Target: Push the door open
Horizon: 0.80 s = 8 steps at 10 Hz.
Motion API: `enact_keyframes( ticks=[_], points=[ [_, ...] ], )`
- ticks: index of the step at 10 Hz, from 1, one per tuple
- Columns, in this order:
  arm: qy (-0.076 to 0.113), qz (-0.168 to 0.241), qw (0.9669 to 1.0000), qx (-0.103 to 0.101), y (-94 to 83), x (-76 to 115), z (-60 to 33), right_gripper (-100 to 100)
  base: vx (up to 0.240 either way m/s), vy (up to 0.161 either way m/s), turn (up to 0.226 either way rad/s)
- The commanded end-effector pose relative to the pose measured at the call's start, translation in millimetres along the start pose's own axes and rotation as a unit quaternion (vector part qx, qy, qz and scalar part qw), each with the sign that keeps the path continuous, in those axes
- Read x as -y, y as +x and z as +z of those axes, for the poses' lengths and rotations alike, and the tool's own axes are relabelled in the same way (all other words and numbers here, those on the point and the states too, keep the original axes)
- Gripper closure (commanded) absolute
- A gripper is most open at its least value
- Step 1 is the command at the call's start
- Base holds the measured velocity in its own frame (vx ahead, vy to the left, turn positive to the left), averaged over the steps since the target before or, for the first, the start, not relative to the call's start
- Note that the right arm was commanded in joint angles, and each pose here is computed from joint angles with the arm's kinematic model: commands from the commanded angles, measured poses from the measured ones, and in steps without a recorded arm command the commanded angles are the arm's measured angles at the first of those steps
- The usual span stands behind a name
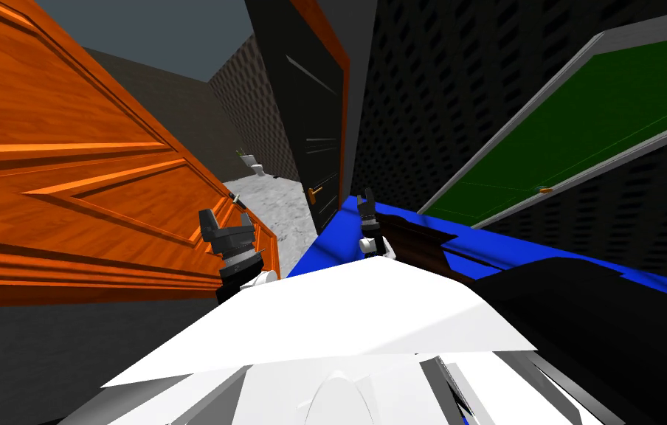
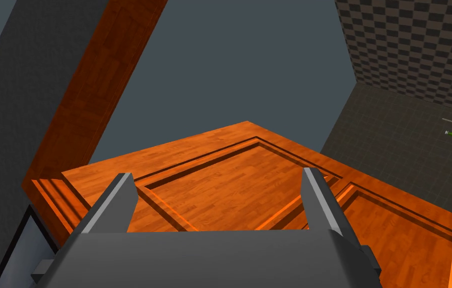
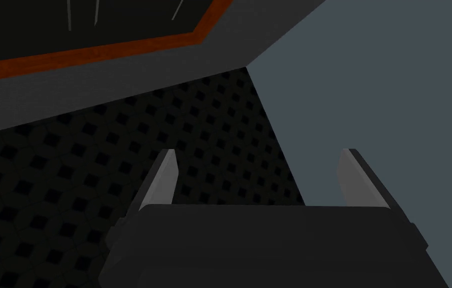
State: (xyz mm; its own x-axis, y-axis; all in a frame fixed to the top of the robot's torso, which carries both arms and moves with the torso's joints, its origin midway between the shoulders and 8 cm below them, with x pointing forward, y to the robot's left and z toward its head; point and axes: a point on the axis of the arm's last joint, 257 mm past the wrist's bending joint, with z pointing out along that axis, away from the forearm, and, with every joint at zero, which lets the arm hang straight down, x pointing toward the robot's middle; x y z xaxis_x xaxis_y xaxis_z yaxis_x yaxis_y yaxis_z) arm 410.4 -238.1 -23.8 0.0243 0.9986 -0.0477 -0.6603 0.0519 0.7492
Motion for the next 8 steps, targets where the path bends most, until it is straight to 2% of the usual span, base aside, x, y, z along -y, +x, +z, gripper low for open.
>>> enact_keyframes(
  ticks=[1,3,4,8],
  points=[
    [0.012,0.011,0.9998,-0.008,11.5,14.0,2.5,-100,0.1,-0.057,0.065],
    [0.026,0.025,0.9992,-0.019,24.1,31.9,4.5,-100,0.088,-0.068,0.067],
    [0.028,0.025,0.9991,-0.019,24.1,33.5,3.8,-100,0.066,-0.058,0.026],
    [0.062,0.051,0.9958,-0.044,52.6,73.0,5.0,-100,0.068,-0.06,0.068]
  ],
)
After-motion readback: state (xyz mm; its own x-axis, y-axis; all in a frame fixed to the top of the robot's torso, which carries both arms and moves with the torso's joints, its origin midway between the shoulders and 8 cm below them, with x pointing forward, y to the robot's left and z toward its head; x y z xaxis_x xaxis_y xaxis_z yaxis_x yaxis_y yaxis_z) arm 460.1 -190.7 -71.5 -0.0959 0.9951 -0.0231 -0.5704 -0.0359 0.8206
